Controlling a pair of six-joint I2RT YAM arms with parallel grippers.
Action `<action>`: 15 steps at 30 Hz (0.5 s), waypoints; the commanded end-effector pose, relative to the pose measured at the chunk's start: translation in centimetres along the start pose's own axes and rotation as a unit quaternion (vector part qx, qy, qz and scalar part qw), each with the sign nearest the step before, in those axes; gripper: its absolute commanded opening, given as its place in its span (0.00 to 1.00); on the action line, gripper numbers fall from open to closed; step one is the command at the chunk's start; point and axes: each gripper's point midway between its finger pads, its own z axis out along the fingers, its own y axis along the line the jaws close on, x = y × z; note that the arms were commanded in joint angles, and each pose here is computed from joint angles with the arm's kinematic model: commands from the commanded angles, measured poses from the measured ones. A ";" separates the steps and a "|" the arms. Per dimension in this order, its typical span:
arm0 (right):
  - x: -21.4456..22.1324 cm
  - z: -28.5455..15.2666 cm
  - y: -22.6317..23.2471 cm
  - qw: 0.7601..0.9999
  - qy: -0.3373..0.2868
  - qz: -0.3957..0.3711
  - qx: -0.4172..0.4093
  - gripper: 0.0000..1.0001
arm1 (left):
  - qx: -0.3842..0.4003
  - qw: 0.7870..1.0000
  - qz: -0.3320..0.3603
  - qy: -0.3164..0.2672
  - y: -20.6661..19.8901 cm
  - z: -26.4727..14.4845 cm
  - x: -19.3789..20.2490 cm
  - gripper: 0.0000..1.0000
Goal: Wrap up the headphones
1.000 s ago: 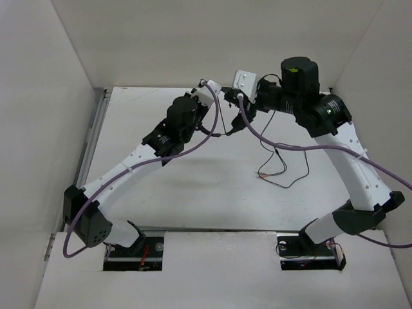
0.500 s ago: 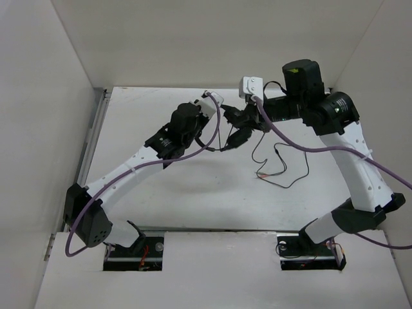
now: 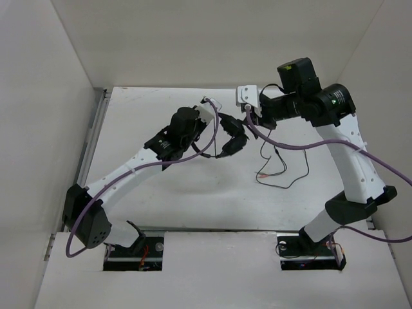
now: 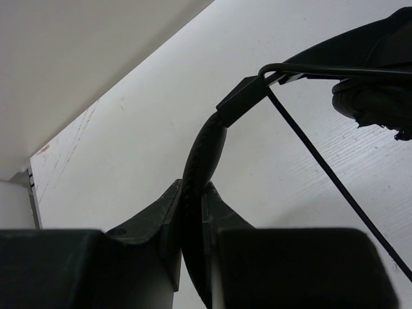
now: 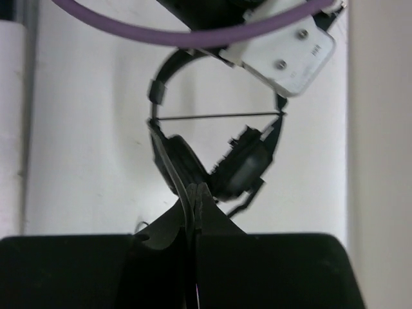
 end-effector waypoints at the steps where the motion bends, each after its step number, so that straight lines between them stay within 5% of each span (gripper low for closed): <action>1: -2.0 -3.5 -4.4 0.987 0.003 -0.104 0.122 0.00 | -0.017 1.000 0.000 -0.018 1.6 -1.3 -0.9 0.00; 6: -1.8 -4.3 -10.3 0.950 0.005 -0.151 0.274 0.00 | -0.002 1.000 -0.008 -0.018 1.0 -1.5 -1.1 0.00; 15: -0.8 -1.5 -14.2 0.929 -0.030 -0.118 0.349 0.00 | 0.032 0.999 -0.006 -0.037 -1.0 -2.1 -3.4 0.00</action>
